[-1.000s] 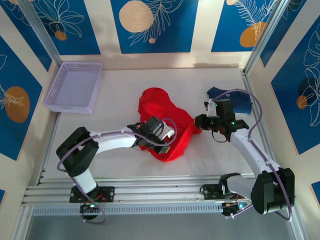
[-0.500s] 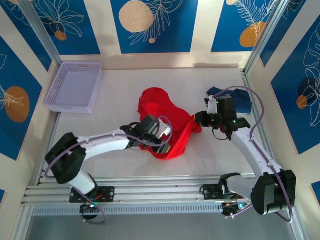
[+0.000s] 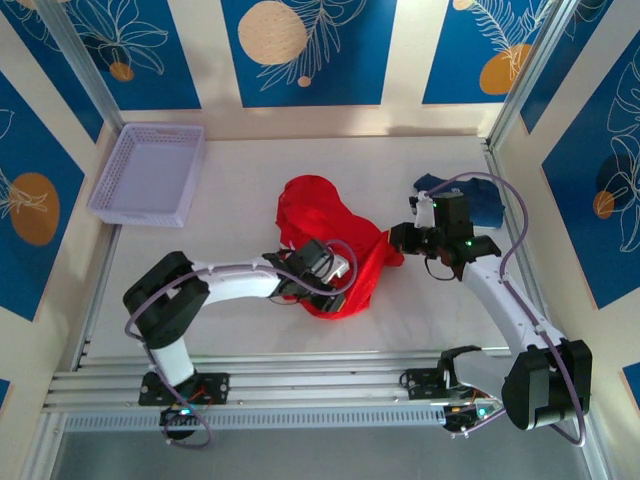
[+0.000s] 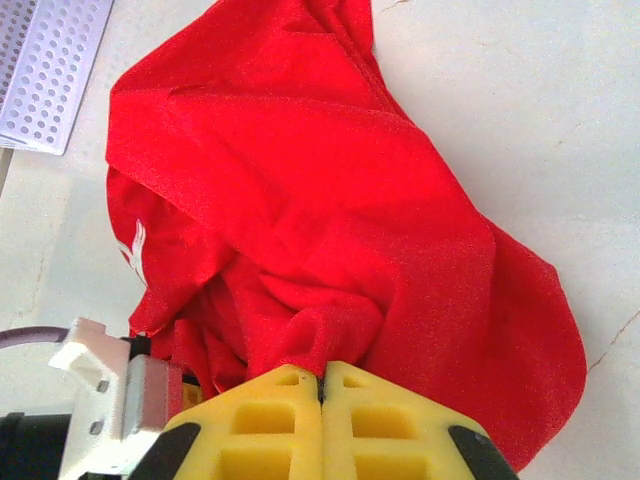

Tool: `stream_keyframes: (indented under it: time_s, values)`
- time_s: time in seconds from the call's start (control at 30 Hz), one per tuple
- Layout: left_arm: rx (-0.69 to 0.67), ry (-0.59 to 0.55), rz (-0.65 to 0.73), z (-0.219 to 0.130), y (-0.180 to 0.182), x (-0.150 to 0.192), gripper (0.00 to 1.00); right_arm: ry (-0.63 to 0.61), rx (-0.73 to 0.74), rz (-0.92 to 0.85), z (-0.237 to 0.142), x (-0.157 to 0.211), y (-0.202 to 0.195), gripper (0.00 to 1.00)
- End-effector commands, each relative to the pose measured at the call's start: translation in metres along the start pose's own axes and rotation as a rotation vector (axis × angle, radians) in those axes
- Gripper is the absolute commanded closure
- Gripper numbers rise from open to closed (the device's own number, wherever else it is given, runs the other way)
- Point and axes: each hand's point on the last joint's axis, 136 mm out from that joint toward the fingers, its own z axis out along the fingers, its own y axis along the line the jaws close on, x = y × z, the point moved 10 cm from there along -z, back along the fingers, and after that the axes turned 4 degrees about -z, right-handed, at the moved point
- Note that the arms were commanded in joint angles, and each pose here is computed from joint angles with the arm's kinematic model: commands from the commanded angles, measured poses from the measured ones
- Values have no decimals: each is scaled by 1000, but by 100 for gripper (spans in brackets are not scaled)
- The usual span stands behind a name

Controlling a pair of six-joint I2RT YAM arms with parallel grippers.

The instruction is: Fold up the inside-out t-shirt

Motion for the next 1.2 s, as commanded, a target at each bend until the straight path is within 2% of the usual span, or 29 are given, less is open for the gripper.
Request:
stream_keyframes:
  time_s: [0.0,0.13,0.17,0.2,0.3,0.4,0.53,0.67,0.7,0.8,0.93,1.07,1.17]
  values:
    - [-14,-36,-3,5,-3,-11,63,-12,-13,-10,-4,-2,2,100]
    - [6,-96,-23,-6,-3,-15,92,-9,-1,-14,-5,-2,1,100]
    - [17,-117,-30,-13,-3,-16,97,-13,8,-18,-6,-2,1,100]
    - [37,-145,-39,-23,-4,-18,100,-21,20,-24,-8,-4,2,100]
    - [142,-259,-65,-62,-6,-22,100,-47,79,-37,-15,-11,2,100]
    - [271,-399,-102,-107,-8,-25,100,-97,121,-45,-18,-27,4,95]
    - [274,-549,-187,-153,7,-29,100,-91,180,-74,3,-57,5,80]
    - [237,-639,-328,-183,32,-31,100,9,254,-92,29,-80,2,49]
    - [232,-650,-346,-188,35,-31,100,11,257,-112,30,-79,5,46]
    - [192,-652,-377,-194,39,-31,100,3,179,-223,28,-58,32,39]
    - [172,-643,-402,-195,41,-33,100,22,-74,-346,23,5,70,38]
    - [170,-635,-415,-196,41,-36,100,13,-232,-424,25,63,82,36]
    - [178,-631,-420,-197,41,-38,100,6,-257,-461,32,88,83,36]
